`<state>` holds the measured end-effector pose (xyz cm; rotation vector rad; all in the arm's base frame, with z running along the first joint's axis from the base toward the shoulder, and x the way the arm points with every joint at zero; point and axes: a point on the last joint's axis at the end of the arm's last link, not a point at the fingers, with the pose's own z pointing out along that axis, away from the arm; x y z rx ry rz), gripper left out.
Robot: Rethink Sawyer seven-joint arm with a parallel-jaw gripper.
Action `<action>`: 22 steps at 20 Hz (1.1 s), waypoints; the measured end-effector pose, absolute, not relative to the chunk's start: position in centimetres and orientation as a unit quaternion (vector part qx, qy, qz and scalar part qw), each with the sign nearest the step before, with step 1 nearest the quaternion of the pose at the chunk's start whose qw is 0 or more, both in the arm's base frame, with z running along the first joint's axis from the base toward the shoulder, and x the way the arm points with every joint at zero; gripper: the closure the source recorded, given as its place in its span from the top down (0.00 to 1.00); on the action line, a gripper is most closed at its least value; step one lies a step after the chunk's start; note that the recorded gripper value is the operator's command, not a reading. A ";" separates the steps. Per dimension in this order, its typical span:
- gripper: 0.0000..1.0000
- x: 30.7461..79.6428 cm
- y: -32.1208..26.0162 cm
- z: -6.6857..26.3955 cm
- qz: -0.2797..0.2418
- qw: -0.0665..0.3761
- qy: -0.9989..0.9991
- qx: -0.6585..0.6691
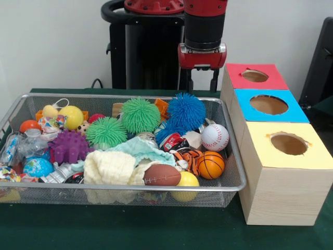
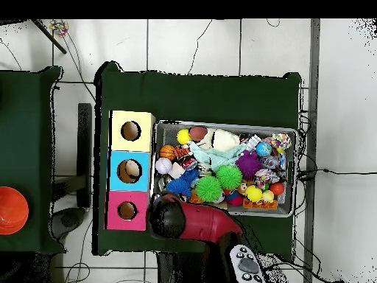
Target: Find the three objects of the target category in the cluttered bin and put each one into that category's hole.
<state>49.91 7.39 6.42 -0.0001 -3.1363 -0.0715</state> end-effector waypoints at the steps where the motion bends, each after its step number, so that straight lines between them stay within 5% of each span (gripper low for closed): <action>1: 1.00 50.4 7.2 6.4 -0.023 -0.002 -1.000 -0.001; 22: 1.00 55.6 -2.1 7.9 -0.022 -0.037 -0.997 -0.065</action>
